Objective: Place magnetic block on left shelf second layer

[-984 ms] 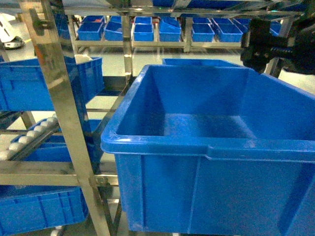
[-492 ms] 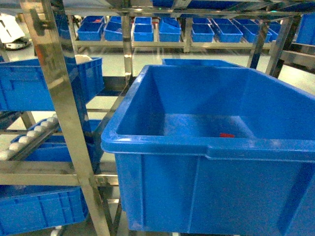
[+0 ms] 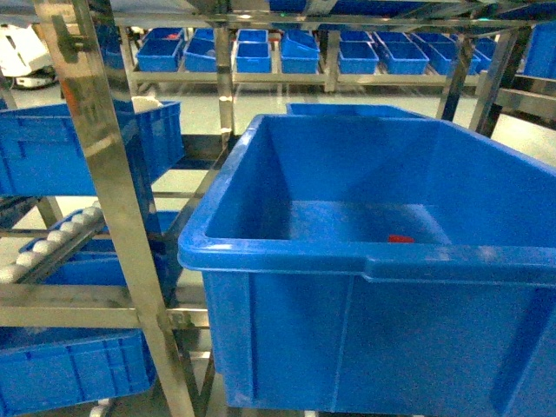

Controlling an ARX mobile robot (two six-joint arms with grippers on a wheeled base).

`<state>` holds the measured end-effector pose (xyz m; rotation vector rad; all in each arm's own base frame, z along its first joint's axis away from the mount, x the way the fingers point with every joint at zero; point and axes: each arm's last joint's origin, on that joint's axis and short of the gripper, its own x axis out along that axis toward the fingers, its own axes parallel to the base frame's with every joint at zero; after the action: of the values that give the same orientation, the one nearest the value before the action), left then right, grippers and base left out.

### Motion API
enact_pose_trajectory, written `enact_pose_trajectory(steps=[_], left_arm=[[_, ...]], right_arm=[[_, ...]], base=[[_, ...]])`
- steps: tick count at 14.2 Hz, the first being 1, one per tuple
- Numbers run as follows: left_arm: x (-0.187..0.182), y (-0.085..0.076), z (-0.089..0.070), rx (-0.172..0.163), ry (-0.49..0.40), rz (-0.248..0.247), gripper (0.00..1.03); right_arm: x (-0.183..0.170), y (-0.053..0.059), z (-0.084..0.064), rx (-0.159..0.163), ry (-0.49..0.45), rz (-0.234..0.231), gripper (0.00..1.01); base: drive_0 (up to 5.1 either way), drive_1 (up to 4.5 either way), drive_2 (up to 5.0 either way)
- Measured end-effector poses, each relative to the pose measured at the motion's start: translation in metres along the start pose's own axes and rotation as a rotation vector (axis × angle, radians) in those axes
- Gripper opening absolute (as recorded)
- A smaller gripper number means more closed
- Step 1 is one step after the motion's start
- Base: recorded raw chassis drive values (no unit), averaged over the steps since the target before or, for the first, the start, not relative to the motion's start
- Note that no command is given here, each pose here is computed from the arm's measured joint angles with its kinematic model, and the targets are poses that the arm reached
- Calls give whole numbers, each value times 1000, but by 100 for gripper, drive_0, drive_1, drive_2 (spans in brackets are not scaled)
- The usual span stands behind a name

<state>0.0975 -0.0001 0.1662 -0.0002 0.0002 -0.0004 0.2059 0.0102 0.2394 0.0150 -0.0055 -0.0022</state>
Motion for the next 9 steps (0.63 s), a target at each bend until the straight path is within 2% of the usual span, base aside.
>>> enact_pose_trajectory(steps=[1,2,3,7,9], left_arm=[[0,0,0,0,0,0,98],[0,0,0,0,0,2,98],[0,0,0,0,0,-1,98],[0,0,0,0,0,0,98],[0,0,0,0,0,0,98]], right_arm=[[-9,-8,-12,-7,11,12,20],[-18,-11,-19,-8,8,-6,6],[-26,-11,-25,-10,5,-1,2],[-52,-11,-47,-11,11,-1,2],[-61,-11,-53,-11,10,-1,2]], base=[[0,0,0],[0,0,0],[0,0,0],[0,0,0],[0,0,0]])
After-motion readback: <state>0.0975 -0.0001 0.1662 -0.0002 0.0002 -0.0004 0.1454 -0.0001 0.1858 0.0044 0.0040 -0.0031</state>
